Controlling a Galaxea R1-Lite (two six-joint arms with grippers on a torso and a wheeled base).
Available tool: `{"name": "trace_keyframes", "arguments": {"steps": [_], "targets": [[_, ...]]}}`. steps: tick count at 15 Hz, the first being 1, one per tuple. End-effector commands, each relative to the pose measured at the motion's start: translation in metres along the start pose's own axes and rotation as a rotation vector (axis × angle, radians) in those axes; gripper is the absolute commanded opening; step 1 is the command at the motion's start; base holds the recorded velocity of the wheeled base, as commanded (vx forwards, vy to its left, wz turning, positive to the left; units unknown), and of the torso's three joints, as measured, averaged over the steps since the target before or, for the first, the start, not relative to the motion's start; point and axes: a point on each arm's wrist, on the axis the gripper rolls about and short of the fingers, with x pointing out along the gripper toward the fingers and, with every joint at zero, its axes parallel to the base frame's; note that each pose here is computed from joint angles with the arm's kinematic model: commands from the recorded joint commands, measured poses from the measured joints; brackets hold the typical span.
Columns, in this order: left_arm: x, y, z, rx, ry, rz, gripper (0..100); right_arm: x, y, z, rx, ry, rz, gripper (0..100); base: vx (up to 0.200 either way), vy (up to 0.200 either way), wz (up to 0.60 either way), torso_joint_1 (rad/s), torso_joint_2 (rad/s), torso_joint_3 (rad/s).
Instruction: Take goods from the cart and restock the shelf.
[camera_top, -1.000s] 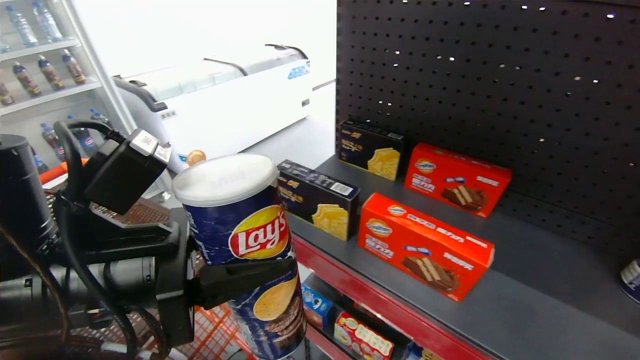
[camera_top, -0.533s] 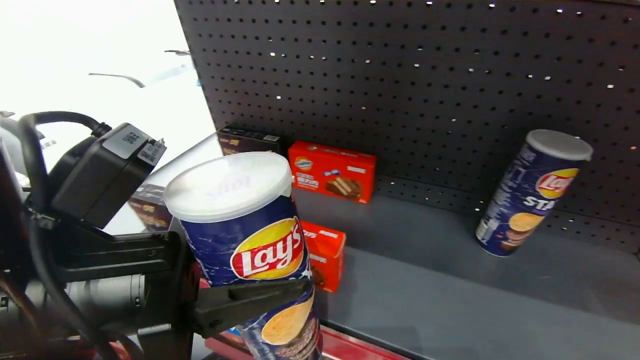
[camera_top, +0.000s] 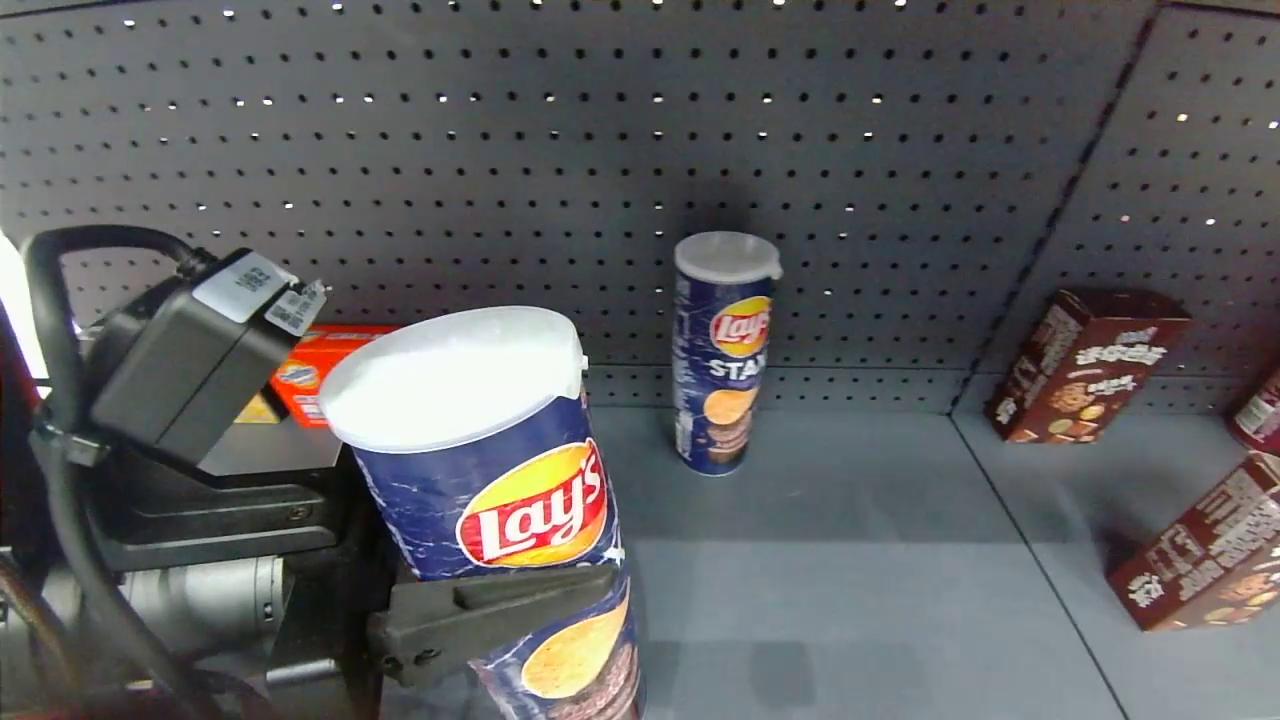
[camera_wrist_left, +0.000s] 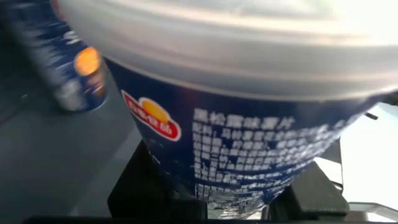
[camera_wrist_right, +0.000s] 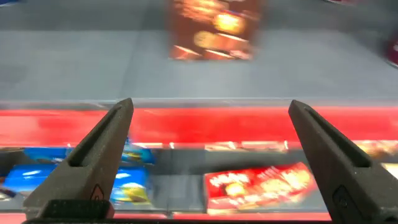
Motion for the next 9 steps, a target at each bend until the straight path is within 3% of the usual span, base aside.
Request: {"name": "trace_keyframes", "arguments": {"steps": [1, 9], "targets": [[-0.0005, 0.0006, -0.0007, -0.001, 0.002, 0.004, 0, -0.0001, 0.0, 0.0003, 0.0, -0.001, 0.001, 100, 0.0, 0.0, 0.0, 0.0, 0.0, 0.0], [-0.0028, 0.0006, 0.0011, 0.005, -0.008, 0.012, 0, 0.0, 0.0, -0.0002, 0.0, 0.0, 0.001, 100, 0.0, 0.0, 0.0, 0.0, 0.0, 0.0]]}}
